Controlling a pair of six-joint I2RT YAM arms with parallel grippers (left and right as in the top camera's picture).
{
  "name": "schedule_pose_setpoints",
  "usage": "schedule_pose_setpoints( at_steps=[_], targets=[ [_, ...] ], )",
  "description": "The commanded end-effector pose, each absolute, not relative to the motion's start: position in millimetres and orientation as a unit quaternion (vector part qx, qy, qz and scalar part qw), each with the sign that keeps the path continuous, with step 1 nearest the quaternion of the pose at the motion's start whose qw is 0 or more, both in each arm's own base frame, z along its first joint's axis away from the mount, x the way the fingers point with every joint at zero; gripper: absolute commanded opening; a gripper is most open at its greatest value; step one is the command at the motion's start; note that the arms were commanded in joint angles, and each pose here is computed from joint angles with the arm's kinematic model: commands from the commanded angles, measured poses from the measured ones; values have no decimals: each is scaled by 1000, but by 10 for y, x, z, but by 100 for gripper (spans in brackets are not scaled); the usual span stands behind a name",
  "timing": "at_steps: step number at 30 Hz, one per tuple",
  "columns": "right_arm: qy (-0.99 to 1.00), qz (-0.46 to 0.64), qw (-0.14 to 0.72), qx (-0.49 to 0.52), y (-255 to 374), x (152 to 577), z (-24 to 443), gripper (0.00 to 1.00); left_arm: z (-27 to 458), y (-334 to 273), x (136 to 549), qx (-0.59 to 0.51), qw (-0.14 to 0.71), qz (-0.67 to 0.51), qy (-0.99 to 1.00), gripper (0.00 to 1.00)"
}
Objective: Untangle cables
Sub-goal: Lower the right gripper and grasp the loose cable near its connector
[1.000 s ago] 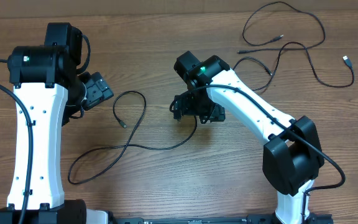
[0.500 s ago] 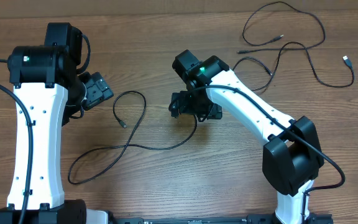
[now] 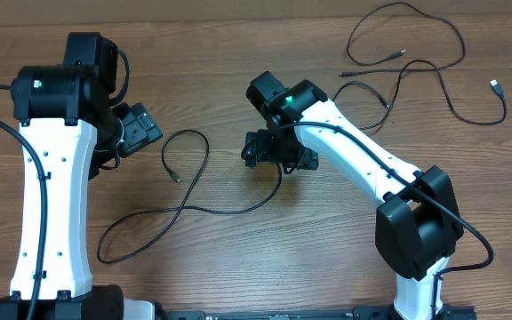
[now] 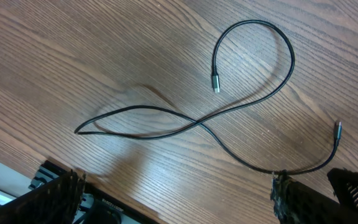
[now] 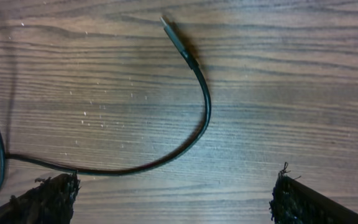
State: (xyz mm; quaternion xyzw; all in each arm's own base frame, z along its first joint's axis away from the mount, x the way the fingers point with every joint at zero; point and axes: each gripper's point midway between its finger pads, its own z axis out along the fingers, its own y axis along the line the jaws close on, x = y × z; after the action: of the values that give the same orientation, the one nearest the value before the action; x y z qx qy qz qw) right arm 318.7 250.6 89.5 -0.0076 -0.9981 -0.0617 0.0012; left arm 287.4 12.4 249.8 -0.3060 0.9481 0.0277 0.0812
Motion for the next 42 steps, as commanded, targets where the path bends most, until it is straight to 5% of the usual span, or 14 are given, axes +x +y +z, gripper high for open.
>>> schedule_pose_setpoints(
  at_steps=[1, 10, 18, 23, 42],
  targets=[
    [-999, -52, 4, -7, 2479, 3151, 764, 100, 2481, 120, 2874, -303, 78, 28, 949, 100],
    [-999, -52, 5, -8, 2426, 3074, 324, 96, 2481, 121, 2874, -303, 78, 28, 949, 99],
    [-998, -55, 3, -9, 2397, 3025, 117, 59, 2481, 121, 2874, -303, 78, 28, 949, 100],
    [-998, -55, 1, -24, 2380, 3013, 44, 46, 2481, 120, 2874, -303, 78, 28, 949, 99],
    [-999, -17, -11, -38, 2207, 2993, -74, 15, 2481, 121, 2874, -303, 78, 28, 949, 100]
  ],
)
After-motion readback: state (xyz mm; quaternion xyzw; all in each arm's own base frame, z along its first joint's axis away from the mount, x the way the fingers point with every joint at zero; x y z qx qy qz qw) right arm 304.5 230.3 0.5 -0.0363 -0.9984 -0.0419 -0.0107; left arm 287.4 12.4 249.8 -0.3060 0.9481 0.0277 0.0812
